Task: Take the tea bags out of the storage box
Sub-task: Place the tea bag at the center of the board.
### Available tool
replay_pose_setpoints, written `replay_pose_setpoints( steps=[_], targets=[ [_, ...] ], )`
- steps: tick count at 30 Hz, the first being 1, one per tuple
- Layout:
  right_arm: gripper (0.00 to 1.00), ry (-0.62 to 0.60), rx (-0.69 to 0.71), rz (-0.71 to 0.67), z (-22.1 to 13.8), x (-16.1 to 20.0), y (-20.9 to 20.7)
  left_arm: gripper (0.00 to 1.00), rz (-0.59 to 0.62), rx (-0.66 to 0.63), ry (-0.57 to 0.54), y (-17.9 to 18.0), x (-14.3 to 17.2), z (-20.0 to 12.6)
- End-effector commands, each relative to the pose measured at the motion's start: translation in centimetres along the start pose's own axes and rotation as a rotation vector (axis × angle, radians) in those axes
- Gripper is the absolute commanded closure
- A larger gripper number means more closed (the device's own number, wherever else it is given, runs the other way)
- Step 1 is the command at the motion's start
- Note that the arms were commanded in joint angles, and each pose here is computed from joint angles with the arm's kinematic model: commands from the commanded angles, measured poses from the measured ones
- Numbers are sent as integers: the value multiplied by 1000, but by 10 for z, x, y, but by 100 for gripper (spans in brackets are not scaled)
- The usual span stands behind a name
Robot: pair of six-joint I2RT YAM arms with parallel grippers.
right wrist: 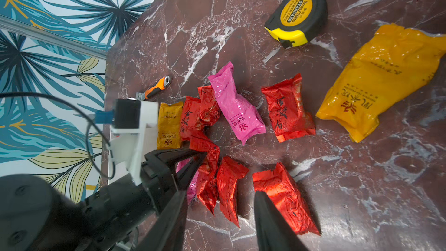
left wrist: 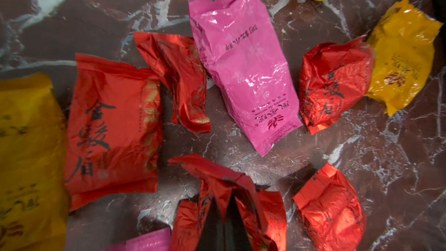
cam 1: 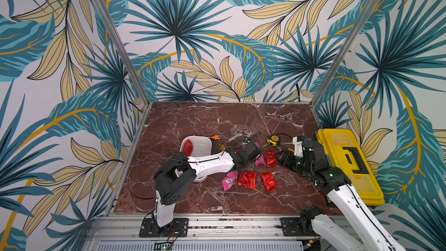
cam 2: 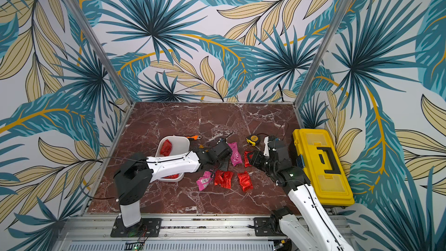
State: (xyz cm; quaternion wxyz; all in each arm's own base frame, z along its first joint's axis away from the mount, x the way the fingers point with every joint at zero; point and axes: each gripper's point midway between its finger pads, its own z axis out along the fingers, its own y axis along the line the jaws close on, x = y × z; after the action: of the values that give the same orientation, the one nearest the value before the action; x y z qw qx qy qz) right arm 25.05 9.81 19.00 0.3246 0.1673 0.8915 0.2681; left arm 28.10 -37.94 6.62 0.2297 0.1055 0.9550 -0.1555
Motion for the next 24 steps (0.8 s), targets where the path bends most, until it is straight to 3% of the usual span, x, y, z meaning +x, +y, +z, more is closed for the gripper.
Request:
replay_pose_setpoints(
  steps=[1,7,12,20,24],
  targets=[
    [50,23,32,11,1,9,-9,97,-12,38,-15,-16,-11,2],
    [50,24,24,5,-1,9,-8,78,-18,37,-3,-17,-8,8],
    [50,31,13,-3,-2,9,-4,61,-18,53,-36,-20,-18,-9],
    [50,67,-45,-53,4,13,22,51,-105,67,-253,-2,-53,-83],
    [50,89,-77,-125,15,18,49,51,-195,10,-319,45,-57,-113]
  ],
)
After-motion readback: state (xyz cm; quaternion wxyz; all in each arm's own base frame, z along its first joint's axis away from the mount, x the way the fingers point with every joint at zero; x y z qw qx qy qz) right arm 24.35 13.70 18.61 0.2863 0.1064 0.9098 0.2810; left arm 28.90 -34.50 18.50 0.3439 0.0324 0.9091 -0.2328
